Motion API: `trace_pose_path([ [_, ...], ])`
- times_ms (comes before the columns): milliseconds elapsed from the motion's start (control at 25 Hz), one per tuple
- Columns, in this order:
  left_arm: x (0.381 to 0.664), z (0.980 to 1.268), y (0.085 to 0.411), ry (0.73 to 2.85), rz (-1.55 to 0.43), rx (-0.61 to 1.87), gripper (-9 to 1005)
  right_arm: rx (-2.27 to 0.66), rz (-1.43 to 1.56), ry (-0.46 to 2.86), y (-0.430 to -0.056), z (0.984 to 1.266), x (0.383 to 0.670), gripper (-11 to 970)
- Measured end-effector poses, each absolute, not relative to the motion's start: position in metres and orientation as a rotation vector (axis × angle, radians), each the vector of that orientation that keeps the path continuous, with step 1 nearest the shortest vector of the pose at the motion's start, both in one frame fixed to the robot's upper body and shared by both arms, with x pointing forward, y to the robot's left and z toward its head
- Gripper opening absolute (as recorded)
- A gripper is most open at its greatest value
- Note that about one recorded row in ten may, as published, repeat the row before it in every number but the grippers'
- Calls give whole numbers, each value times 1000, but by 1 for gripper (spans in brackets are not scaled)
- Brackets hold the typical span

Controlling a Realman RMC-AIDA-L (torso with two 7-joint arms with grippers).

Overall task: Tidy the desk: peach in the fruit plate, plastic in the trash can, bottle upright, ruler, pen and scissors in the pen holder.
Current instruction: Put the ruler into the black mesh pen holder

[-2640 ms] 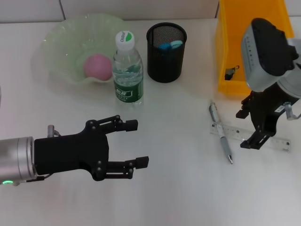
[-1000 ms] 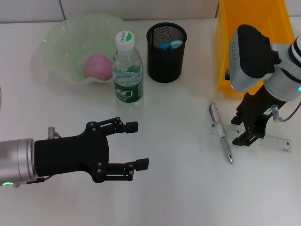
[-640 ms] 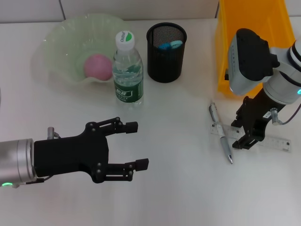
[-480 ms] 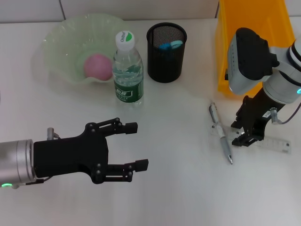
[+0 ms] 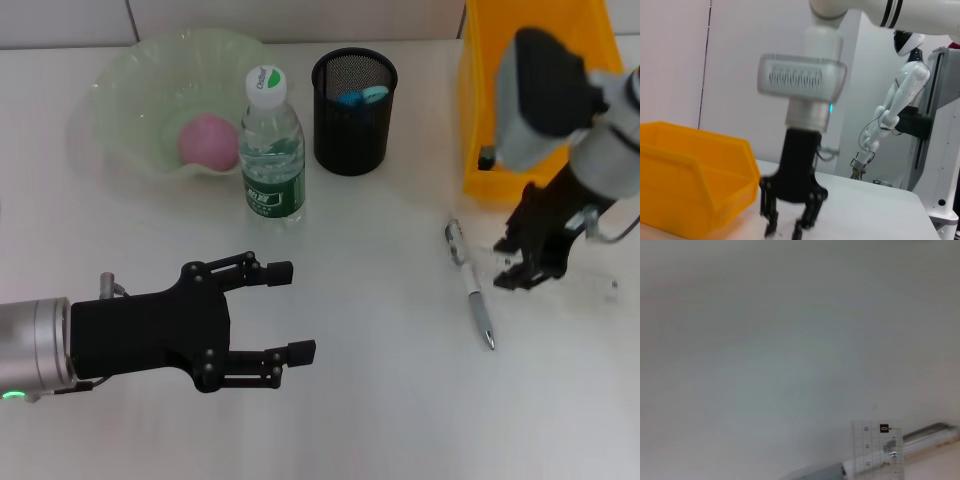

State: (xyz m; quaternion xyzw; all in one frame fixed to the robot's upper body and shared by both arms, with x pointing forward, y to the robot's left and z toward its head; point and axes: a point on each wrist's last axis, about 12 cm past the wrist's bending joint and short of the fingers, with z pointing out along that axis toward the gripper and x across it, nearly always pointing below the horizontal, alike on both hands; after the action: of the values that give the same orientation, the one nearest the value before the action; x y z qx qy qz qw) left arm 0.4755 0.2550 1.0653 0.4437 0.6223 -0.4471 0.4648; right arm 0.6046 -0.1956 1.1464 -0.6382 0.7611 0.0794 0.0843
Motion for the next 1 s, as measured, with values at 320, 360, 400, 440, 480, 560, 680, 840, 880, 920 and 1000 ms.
trace_pose_path([
  [320,476,1067,255,1520,-1096,1095,860,-1563,344,2125,-215,1231,609,373],
  [360,476,1067,255,1519,-1095,1095,860,-1404,339,2039,-221,1253,611,373],
  [400,476,1067,255,1519,-1095,1095,860,-1404,339,2039,-221,1253,611,373],
  [440,477,1067,255,1518,-1095,1097,860,-1247,369,1920,-226,1270,613,374],
  [480,477,1067,255,1514,-1093,1100,860,-1175,398,1860,-229,1275,613,374],
  [560,477,1067,254,1510,-1090,1104,860,-1040,483,1736,-232,1281,615,374],
  [680,477,1067,254,1508,-1089,1105,860,-941,562,1655,-234,1279,618,374],
  [840,477,1067,254,1503,-1083,1110,860,-744,805,1458,-236,1249,627,375],
  [880,477,1067,254,1503,-1083,1111,859,-744,805,1458,-236,1249,627,375],
  [920,477,1067,254,1503,-1082,1111,859,-715,837,1434,-236,1239,629,375],
  [1000,477,1067,255,1504,-1082,1109,859,-675,868,1380,-233,1214,630,375],
])
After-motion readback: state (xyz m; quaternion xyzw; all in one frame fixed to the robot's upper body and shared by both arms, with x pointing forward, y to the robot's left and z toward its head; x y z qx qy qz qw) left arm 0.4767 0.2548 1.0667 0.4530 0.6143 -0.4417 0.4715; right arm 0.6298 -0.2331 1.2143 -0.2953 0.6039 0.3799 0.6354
